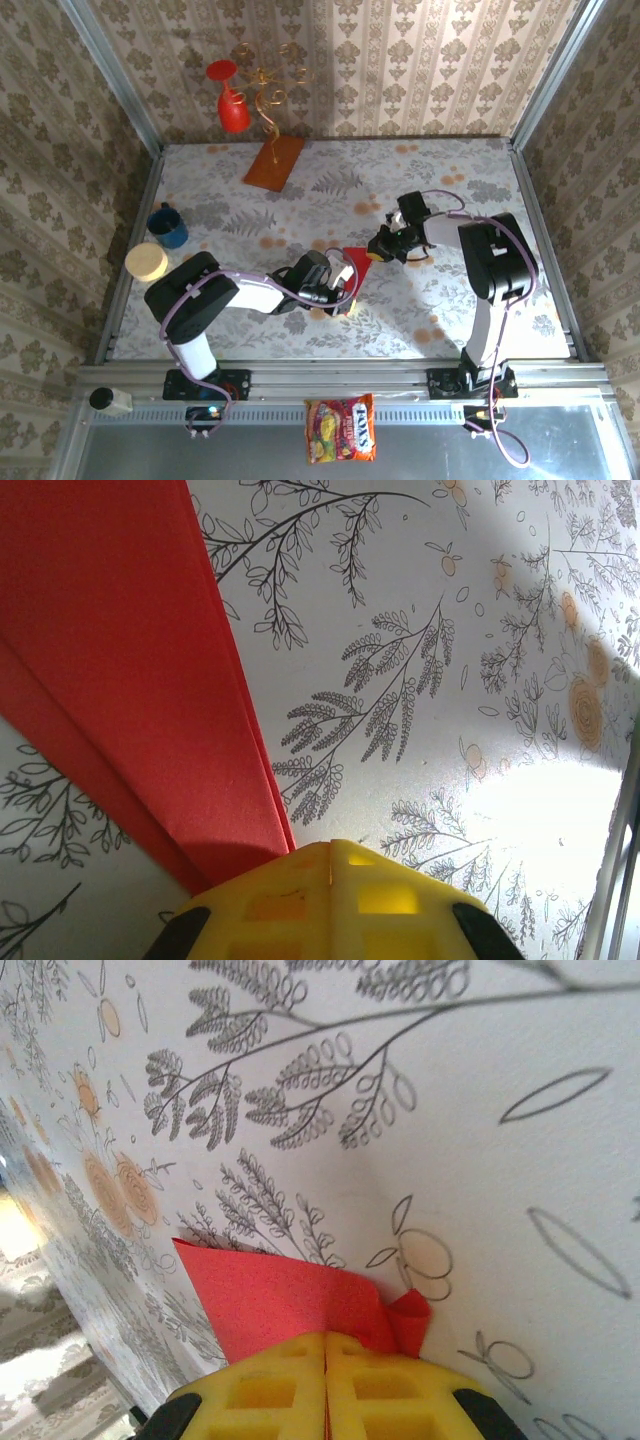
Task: Fold a paper plane with a square sheet of paper (pick it up from the middle)
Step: Fold the wing for the fifth time at the center of the table.
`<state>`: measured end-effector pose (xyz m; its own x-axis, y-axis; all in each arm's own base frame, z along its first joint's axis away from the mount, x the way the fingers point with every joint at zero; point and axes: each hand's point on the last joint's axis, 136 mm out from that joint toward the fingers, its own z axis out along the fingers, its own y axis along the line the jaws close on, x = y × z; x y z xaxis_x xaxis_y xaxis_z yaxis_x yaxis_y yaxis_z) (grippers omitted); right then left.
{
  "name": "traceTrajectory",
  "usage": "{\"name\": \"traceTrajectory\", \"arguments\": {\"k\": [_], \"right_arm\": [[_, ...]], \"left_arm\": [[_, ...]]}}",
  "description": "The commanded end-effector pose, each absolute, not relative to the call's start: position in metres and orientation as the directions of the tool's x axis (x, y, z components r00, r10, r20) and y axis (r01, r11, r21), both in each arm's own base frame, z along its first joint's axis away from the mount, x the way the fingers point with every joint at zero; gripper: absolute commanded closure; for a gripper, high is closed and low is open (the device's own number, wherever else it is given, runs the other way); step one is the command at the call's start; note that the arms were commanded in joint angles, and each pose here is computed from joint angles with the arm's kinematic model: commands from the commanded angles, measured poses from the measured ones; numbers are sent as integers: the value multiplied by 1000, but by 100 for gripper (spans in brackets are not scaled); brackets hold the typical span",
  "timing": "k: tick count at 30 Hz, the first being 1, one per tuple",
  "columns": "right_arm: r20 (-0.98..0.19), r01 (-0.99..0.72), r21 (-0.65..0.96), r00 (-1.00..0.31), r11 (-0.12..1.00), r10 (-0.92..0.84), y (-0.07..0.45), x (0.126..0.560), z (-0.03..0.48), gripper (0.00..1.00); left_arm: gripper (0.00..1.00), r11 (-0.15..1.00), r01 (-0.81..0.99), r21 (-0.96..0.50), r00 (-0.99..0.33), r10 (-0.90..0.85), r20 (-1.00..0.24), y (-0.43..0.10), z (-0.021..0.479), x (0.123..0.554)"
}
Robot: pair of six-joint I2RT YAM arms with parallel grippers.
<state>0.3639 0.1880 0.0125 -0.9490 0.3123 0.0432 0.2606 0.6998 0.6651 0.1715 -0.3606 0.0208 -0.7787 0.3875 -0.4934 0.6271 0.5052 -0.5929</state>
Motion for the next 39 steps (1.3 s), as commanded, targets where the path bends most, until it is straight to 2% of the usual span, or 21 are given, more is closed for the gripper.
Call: {"name": "traceTrajectory", "arguments": {"k": [1, 9, 16, 21, 28, 32, 39], "right_arm": [[-31, 333, 548, -908, 767, 417, 136, 390, -12, 92], [-51, 386, 551, -870, 740, 491, 102, 408, 3, 91], [-54, 366, 591, -871, 719, 488, 107, 402, 16, 92], [-103, 287, 664, -879, 690, 465, 134, 381, 49, 91], [-197, 151, 682, -904, 715, 379, 186, 345, 80, 91], [-189, 123, 684, -922, 719, 338, 208, 340, 72, 92], [-147, 140, 667, -938, 732, 314, 215, 348, 39, 93]], "left_arm": [[100, 640, 558, -528, -826, 488, -282, -314, -42, 140], [100, 636, 563, -528, -823, 492, -285, -314, -39, 140], [100, 634, 568, -525, -820, 490, -296, -314, -35, 142], [100, 625, 580, -522, -813, 489, -317, -318, -25, 147], [100, 618, 575, -536, -817, 468, -336, -323, -12, 153], [100, 596, 570, -566, -822, 427, -377, -333, 12, 164], [97, 559, 584, -589, -811, 376, -448, -344, 58, 182]]}}
